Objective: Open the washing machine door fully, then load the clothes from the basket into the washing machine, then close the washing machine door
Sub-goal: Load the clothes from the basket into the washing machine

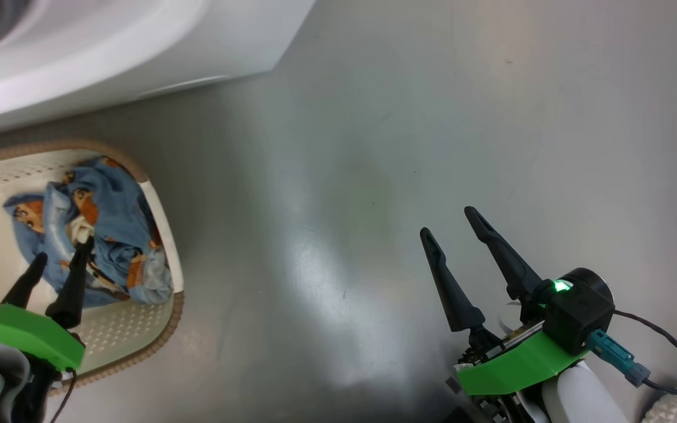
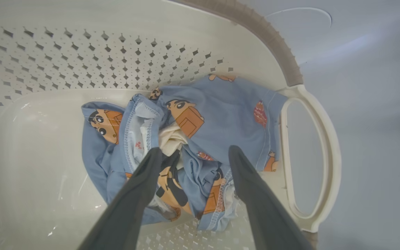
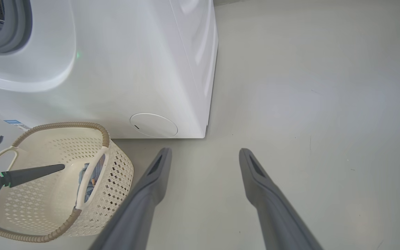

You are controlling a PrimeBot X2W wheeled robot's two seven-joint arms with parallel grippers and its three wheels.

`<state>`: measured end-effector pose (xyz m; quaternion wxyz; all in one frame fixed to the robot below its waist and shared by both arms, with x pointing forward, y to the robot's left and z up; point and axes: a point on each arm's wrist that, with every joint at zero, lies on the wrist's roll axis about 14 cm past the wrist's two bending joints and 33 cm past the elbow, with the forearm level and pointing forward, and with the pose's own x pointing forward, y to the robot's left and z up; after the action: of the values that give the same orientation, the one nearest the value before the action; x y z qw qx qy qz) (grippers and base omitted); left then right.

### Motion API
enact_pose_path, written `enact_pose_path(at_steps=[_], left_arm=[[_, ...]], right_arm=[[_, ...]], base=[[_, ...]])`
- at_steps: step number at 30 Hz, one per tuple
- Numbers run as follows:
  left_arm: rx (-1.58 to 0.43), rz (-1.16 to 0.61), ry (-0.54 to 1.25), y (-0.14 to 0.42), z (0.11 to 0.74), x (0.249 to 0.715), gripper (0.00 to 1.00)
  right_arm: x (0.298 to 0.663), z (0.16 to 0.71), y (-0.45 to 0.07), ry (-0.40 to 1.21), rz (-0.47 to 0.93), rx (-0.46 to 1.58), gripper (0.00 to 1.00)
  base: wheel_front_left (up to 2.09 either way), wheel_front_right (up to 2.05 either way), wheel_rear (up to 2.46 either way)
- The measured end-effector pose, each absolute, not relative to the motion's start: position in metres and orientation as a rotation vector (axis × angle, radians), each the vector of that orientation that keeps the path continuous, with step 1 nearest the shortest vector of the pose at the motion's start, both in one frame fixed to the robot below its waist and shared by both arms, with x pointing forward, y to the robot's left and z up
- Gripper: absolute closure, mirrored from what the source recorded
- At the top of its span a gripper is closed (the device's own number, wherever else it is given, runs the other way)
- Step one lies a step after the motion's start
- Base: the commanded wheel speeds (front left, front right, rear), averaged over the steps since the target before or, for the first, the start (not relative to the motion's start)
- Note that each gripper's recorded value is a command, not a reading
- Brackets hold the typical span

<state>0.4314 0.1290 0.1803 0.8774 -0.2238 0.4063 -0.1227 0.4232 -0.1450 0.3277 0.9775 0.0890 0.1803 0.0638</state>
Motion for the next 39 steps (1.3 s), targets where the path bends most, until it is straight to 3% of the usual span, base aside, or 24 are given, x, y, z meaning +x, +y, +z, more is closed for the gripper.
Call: enact_pose_path(at_steps=[39], left_arm=[[-0.494, -0.34, 1.124, 0.102, 0.097, 0.439, 0.0]], right_arm=[[0.403, 0.292, -0.16, 0.479, 0.056, 0.193, 0.0]], base=[[0.0, 0.0, 0.0]])
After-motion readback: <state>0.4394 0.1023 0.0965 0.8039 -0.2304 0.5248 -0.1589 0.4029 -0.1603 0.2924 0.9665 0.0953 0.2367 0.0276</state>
